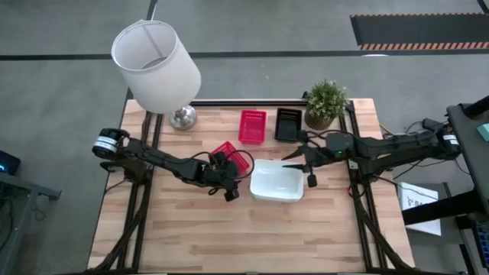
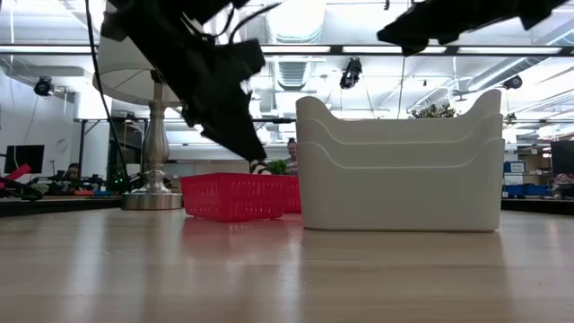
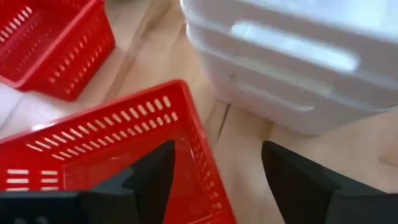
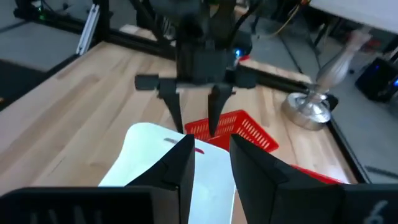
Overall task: Stack baskets by color
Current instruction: Stack the bottom red bin into the other red bins
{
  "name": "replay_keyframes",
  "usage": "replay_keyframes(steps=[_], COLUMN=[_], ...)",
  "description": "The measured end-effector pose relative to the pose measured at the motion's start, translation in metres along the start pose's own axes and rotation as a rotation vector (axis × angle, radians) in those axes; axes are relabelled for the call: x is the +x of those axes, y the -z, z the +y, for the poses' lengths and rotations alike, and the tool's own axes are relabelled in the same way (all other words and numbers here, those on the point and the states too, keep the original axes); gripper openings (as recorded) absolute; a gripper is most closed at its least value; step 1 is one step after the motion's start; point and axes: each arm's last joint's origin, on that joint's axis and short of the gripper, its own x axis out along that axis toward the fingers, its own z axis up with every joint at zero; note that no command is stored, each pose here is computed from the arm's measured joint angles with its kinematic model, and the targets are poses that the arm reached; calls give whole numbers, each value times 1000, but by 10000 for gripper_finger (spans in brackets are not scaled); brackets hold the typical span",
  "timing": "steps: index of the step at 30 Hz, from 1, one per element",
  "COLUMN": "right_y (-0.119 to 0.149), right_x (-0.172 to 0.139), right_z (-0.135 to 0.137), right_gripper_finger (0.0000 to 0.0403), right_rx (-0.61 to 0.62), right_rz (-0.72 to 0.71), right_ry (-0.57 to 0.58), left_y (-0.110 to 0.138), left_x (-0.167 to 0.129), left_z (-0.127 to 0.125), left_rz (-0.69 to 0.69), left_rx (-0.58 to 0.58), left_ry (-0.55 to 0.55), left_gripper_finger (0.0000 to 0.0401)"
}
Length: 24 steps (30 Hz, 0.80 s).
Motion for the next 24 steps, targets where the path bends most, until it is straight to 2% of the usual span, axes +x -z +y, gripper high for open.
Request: replay_keyframes(steps=[4, 8, 19, 24], right_y=[7, 8, 8, 10], right_x=[-13, -21, -25, -23], right_z=[3, 4, 3, 2], right_gripper_finger=[93, 89, 84, 85], right_rx=[-28, -68, -108, -104], right_rz=[-46, -83, -73, -53], right_ry=[23, 40, 83, 112], left_y=[7, 6, 14, 18], left_x=[14, 23, 32, 33], left_z=[5, 11, 17, 18], left_rz=[46, 39, 76, 86], left_rx=[11, -13, -93, -91], left_ry=[-34, -50, -47, -49], left_gripper_finger=[228, 214, 144, 103])
